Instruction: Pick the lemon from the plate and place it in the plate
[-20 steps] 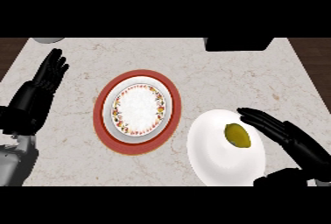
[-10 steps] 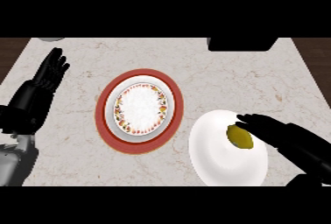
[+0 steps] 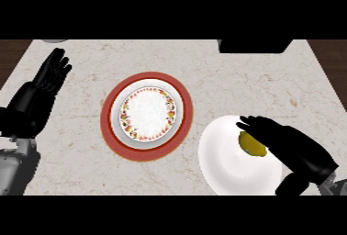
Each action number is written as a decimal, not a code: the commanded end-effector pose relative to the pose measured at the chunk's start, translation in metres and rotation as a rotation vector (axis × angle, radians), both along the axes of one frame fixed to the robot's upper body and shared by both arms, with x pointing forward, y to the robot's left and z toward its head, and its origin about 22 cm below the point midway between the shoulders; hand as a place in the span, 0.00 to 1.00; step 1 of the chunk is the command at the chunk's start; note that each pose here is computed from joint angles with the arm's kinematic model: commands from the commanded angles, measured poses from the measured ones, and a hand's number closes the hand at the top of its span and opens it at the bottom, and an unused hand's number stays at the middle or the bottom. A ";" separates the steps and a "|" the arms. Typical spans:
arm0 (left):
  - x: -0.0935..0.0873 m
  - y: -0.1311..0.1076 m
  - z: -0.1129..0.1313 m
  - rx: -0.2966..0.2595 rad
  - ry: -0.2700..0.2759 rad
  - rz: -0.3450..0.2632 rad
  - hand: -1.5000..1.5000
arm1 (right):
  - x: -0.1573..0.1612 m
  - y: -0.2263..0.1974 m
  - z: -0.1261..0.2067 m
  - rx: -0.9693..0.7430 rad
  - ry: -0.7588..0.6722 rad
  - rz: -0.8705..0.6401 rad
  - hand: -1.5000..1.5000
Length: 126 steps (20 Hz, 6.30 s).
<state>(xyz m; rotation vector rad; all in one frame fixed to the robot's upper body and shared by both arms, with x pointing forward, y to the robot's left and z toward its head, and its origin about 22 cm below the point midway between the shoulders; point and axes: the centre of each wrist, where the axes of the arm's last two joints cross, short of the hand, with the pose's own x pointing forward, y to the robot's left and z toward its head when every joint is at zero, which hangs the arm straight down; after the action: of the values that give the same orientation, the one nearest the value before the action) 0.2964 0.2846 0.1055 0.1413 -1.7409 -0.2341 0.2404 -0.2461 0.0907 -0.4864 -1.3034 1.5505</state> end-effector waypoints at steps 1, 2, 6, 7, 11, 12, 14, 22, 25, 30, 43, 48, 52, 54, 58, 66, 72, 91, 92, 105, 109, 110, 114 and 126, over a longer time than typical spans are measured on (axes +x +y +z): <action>0.001 0.002 0.000 0.000 -0.008 0.010 0.50 | 0.012 0.009 -0.013 -0.095 0.005 -0.057 0.00; 0.003 -0.010 -0.029 -0.006 0.004 -0.013 0.50 | 0.009 -0.007 -0.030 -0.089 0.032 -0.042 0.00; 0.000 0.012 -0.003 -0.005 -0.010 -0.003 0.50 | 0.028 0.003 -0.026 -0.098 0.031 -0.082 0.00; -0.008 -0.003 -0.012 0.004 0.002 0.006 0.50 | 0.040 0.004 -0.021 -0.096 0.039 -0.078 0.00; 0.006 0.001 0.002 0.010 -0.006 -0.002 0.50 | 0.032 0.004 -0.063 -0.108 0.072 -0.063 0.00; 0.010 -0.003 -0.004 0.007 -0.026 0.001 0.50 | 0.046 -0.002 -0.057 -0.110 0.066 -0.053 0.00; 0.000 0.009 -0.008 0.009 -0.009 -0.004 0.50 | 0.040 -0.002 -0.056 -0.108 0.080 -0.054 0.00; -0.006 0.004 -0.014 -0.016 0.000 0.002 0.50 | 0.049 -0.004 -0.089 -0.182 0.111 -0.081 0.00; -0.018 -0.001 -0.030 -0.004 -0.017 0.003 0.50 | 0.046 -0.006 -0.112 -0.234 0.074 -0.065 0.00; -0.011 0.007 -0.011 0.014 0.007 0.005 0.50 | 0.062 0.015 -0.102 -0.018 -0.159 -0.044 1.00; -0.022 0.026 -0.013 0.008 0.038 0.105 0.50 | -0.052 -0.028 -0.128 -0.208 -0.173 -1.064 1.00; -0.019 0.023 -0.011 0.003 0.005 0.057 0.50 | -0.098 0.031 -0.076 -0.047 -0.285 -1.045 1.00; -0.017 0.009 -0.011 0.005 0.011 0.027 0.50 | -0.109 0.078 -0.027 0.098 -0.418 -0.969 1.00; -0.013 0.009 -0.011 -0.019 0.004 0.037 0.50 | -0.118 0.094 -0.001 0.217 -0.490 -0.912 1.00; -0.010 0.007 -0.012 0.001 -0.013 0.001 0.50 | -0.124 0.139 0.024 0.344 -0.525 -0.861 1.00; 0.005 -0.008 -0.004 -0.008 -0.008 -0.027 0.50 | -0.092 0.195 0.037 0.348 -0.524 -0.759 1.00; 0.006 -0.010 0.002 0.002 -0.007 -0.051 0.50 | -0.031 0.210 0.041 0.426 -0.452 -0.774 1.00; 0.018 -0.007 0.003 0.006 -0.013 -0.073 0.50 | 0.103 0.247 0.002 0.278 -0.311 -0.834 1.00; 0.023 -0.028 0.006 -0.006 -0.033 -0.083 0.50 | 0.102 0.241 -0.009 0.348 -0.331 -0.893 1.00; 0.025 -0.040 0.018 -0.004 -0.034 -0.131 0.50 | 0.127 0.242 -0.002 0.690 -0.386 -0.936 0.00; 0.024 -0.027 0.008 0.000 -0.017 -0.105 0.50 | 0.122 0.245 0.001 0.860 -0.430 -0.952 0.00; 0.022 -0.033 0.003 -0.010 -0.021 -0.115 0.50 | 0.122 0.243 0.001 0.905 -0.437 -0.958 0.00; 0.025 -0.038 0.006 0.000 -0.014 -0.063 0.50 | 0.121 0.241 -0.001 0.999 -0.455 -0.994 0.00; -0.004 -0.008 0.004 0.008 -0.004 0.028 0.50 | 0.065 0.168 -0.032 1.100 -0.438 -0.962 0.00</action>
<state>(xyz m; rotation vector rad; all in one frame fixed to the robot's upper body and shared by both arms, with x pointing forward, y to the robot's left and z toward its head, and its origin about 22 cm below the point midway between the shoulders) 0.2979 0.2801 0.1041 0.1496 -1.7463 -0.2355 0.3219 -0.0438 0.0577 -0.5985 -1.6258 -0.1185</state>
